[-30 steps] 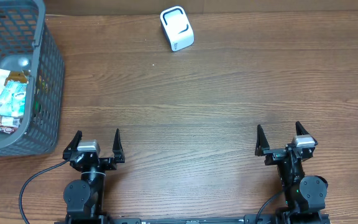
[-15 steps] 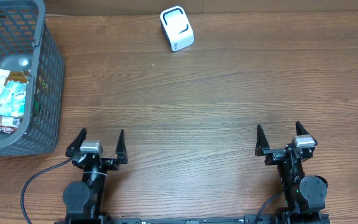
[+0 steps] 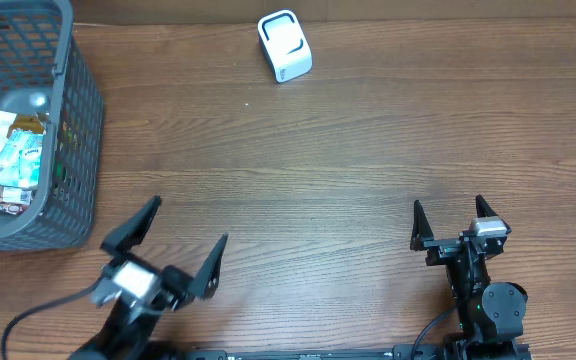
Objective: Scan the item barcode
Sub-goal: 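Move the left gripper over the grey basket and reach inside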
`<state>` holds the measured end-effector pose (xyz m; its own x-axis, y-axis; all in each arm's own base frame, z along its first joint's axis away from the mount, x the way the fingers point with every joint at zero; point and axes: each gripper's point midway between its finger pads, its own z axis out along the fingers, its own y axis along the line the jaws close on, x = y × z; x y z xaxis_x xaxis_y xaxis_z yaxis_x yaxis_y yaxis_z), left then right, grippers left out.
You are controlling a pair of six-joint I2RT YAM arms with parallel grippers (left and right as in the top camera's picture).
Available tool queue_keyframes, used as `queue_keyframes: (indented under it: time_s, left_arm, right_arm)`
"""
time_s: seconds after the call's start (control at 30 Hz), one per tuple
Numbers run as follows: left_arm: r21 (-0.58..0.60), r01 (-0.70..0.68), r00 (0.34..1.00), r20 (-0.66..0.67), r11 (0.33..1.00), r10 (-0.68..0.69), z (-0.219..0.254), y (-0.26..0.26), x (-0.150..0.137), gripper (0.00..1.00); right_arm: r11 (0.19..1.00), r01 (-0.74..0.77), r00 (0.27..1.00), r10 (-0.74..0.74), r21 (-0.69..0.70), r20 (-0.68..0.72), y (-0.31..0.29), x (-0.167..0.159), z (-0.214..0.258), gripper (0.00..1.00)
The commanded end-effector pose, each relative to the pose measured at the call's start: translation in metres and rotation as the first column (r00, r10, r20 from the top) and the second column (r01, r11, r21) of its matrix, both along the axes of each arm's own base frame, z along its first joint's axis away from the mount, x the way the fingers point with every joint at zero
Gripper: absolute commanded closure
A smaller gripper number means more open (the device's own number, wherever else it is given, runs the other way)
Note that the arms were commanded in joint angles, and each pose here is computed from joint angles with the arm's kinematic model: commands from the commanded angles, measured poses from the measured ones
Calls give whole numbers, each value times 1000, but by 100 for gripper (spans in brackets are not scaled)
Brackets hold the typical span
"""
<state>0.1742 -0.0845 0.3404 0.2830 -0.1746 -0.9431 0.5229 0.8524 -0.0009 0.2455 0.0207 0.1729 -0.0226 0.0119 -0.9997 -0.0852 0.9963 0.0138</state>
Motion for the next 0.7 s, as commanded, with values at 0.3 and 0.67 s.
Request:
queue_keyframes:
  time_s: [0.3,0.67]
  left_arm:
    - [-25,49,983,176,998,-44,116,-4,-90,0]
    - [35,24,972,-235,999,-15,124,-4,-41,0]
  right_arm:
    - [1000,7,1000,-7,-5,-1,-1,0,-3,0]
    - [1000,7,1000,-7,-5,-1,-1,0,-3,0]
